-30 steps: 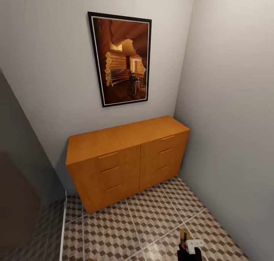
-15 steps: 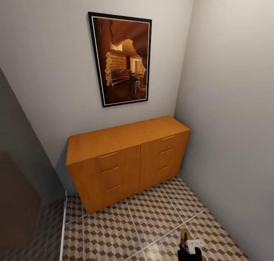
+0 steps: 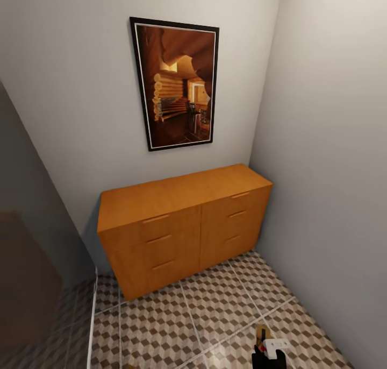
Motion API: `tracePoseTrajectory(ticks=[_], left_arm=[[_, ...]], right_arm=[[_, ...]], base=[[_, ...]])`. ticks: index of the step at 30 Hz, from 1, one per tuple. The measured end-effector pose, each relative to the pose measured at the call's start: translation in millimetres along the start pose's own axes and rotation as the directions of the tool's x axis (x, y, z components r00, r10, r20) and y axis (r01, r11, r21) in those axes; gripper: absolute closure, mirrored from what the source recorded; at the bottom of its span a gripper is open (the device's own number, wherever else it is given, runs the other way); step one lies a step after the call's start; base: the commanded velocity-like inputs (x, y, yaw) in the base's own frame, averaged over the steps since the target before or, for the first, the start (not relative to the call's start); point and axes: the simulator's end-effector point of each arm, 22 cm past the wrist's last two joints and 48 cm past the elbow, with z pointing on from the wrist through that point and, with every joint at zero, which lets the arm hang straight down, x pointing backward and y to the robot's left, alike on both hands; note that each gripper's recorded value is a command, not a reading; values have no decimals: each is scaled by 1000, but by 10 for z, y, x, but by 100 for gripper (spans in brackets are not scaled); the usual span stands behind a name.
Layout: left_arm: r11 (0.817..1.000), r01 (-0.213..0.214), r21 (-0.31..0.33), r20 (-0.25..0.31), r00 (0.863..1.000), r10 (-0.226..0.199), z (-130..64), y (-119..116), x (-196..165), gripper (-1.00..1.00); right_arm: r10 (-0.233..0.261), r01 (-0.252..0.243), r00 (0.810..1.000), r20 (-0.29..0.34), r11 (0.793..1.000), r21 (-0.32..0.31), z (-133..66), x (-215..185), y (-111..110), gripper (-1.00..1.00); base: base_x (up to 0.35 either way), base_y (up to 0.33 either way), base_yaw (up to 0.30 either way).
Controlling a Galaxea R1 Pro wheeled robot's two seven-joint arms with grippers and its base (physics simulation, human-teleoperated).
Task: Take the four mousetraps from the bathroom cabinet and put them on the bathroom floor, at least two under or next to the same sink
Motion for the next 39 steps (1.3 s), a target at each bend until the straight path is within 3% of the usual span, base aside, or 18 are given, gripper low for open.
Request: tracePoseTrajectory(ticks=[39], left_arm=[[1000, 1, 1, -1, 1000, -1, -2, -14, 0, 100]], right_arm=[[1, -1, 1000, -2, 1000, 0, 1, 3, 9, 100]], base=[[0, 0, 208]])
